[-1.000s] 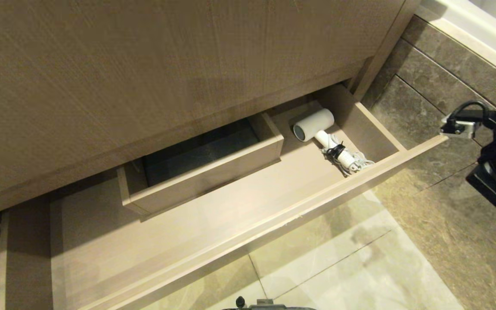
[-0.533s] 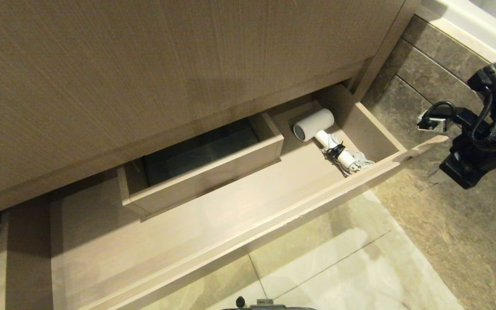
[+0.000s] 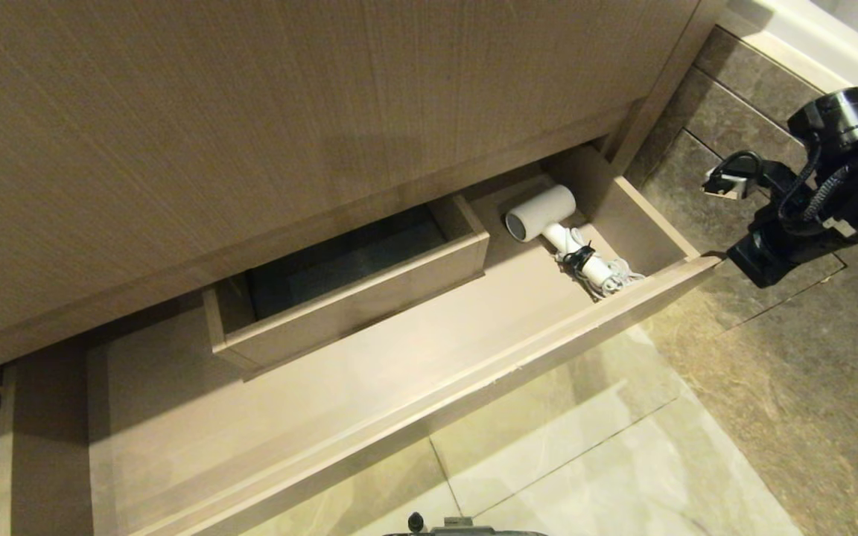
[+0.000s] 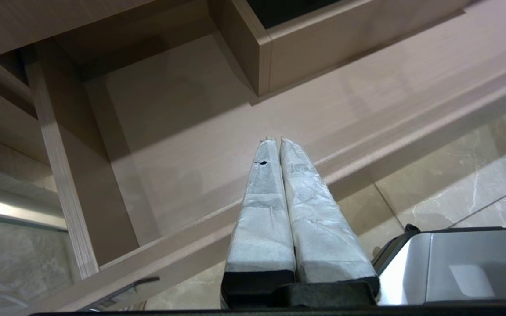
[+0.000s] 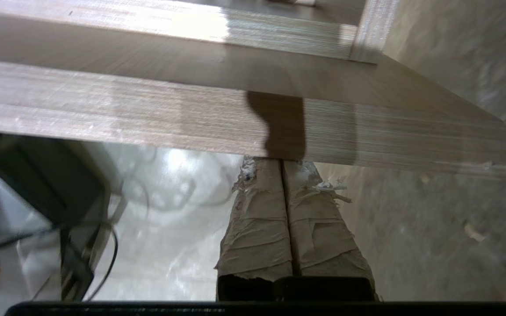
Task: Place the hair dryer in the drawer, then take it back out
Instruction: Close the drawer
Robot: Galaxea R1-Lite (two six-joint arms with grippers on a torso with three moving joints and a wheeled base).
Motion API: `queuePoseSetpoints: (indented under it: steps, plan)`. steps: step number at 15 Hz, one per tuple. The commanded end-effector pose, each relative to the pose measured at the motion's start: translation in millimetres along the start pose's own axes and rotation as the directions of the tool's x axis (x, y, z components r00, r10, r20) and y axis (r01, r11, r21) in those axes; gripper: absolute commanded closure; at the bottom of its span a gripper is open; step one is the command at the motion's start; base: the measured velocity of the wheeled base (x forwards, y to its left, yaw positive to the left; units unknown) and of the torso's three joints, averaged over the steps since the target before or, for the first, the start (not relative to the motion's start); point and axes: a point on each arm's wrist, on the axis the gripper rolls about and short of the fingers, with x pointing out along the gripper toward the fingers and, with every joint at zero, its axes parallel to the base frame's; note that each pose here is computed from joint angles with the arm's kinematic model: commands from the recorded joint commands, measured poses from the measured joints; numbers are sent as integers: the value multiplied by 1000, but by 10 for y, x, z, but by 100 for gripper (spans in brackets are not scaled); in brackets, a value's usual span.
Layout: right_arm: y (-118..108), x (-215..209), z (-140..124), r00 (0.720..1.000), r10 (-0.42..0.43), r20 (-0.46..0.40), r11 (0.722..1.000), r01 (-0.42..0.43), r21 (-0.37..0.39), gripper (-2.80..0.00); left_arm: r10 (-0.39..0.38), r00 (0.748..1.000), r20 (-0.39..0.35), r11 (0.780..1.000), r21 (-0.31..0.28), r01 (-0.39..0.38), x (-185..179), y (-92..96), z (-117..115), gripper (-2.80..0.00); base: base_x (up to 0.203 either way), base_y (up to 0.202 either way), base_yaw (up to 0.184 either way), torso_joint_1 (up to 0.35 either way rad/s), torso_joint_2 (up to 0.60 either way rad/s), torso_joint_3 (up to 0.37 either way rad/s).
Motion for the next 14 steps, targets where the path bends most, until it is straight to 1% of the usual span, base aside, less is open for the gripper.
queuePoseSetpoints:
  steps: [1,3,4,6,7,8,9,10,11,12,14]
  plan:
    - [-38,65,55,999,-18,32,1000,17,23,0,1,1000,0,1000,-1,-1,0,0,2,0,0,0,0,0,0,0]
    - [-97,107,202,988,-77,137,991,60,121,0,1,1000,0,1000,-1,-1,0,0,5,0,0,0,0,0,0,0]
    - [-129,120,315,972,-111,208,984,77,163,0,-1,1000,0,1000,-1,1,0,0,4,0,0,0,0,0,0,0]
    - [-207,189,549,924,-176,339,965,94,244,0,1,1000,0,1000,-1,-1,0,0,0,0,0,0,0,0,0,0]
    - [-237,243,638,903,-198,382,956,91,280,0,1,1000,0,1000,-1,-1,1,0,0,0,0,0,0,0,0,0]
    - [-263,261,680,892,-210,401,951,91,296,0,1,1000,0,1000,-1,-1,0,0,0,0,0,0,0,0,0,0]
    - [-274,246,657,894,-208,396,951,90,296,0,0,1000,-1,1000,-1,0,1,0,1,0,0,0,0,0,0,0]
    - [-270,163,594,906,-197,373,953,88,290,0,0,1000,0,1000,-1,0,0,0,0,0,0,0,0,0,0,0]
    - [-224,79,506,928,-172,330,957,77,280,0,-1,1000,-1,1000,-1,1,1,0,1,0,0,0,0,0,0,0]
    - [-183,12,441,943,-152,296,959,69,275,0,0,1000,0,1000,-1,0,0,0,0,0,0,0,0,0,0,0]
    - [-91,-331,332,953,-139,270,961,64,270,0,0,1000,-1,1000,-1,0,1,0,1,0,0,0,0,0,0,0]
